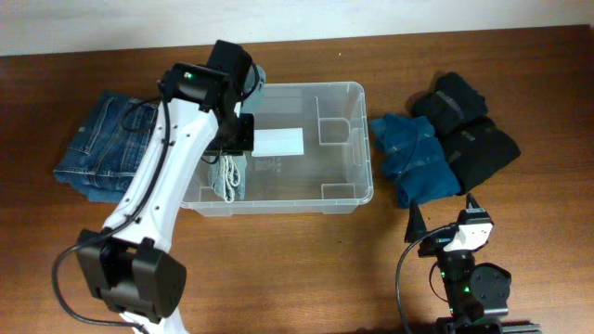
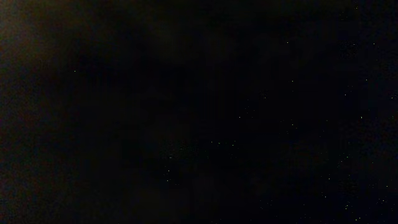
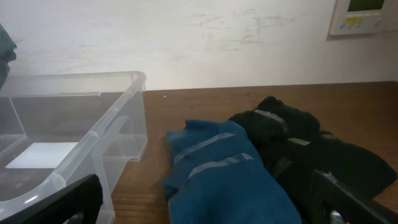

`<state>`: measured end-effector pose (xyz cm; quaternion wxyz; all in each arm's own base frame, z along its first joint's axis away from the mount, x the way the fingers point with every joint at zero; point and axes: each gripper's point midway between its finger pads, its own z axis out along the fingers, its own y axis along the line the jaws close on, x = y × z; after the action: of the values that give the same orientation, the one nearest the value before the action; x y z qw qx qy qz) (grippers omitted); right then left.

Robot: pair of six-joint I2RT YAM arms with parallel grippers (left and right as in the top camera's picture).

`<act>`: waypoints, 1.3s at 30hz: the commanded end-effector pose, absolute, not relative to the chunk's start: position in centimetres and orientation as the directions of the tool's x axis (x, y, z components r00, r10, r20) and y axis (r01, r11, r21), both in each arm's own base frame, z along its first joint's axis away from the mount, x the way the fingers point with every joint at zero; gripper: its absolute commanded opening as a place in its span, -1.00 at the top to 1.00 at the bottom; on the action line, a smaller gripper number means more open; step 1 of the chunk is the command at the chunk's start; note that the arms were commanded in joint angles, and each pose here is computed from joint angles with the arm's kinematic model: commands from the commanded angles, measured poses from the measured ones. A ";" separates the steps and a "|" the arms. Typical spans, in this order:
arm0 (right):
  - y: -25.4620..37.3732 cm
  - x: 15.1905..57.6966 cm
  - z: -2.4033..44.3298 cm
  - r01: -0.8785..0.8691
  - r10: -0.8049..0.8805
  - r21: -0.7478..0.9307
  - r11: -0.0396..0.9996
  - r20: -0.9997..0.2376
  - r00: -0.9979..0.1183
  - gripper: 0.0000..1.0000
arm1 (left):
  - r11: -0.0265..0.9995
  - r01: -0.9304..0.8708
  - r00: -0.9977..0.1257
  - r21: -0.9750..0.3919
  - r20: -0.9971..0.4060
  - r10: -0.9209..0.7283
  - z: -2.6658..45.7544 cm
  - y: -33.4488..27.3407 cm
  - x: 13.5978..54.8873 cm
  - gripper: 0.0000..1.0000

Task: Pack container
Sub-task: 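Lift the light-wash jeans with the left gripper and lower into the bin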

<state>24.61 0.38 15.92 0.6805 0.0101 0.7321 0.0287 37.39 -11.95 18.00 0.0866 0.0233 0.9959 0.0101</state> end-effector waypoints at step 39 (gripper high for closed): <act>0.0 24.6 15.6 -0.003 0.058 0.058 0.998 -0.995 -0.076 -0.97 | 0.986 -0.148 -0.981 0.073 -0.141 -0.137 18.5 -10.4 36.4 -0.89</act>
<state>24.61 0.38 15.92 0.6805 0.0101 0.7321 0.0287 35.75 -10.53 17.73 0.0496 -0.0665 0.9956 0.0431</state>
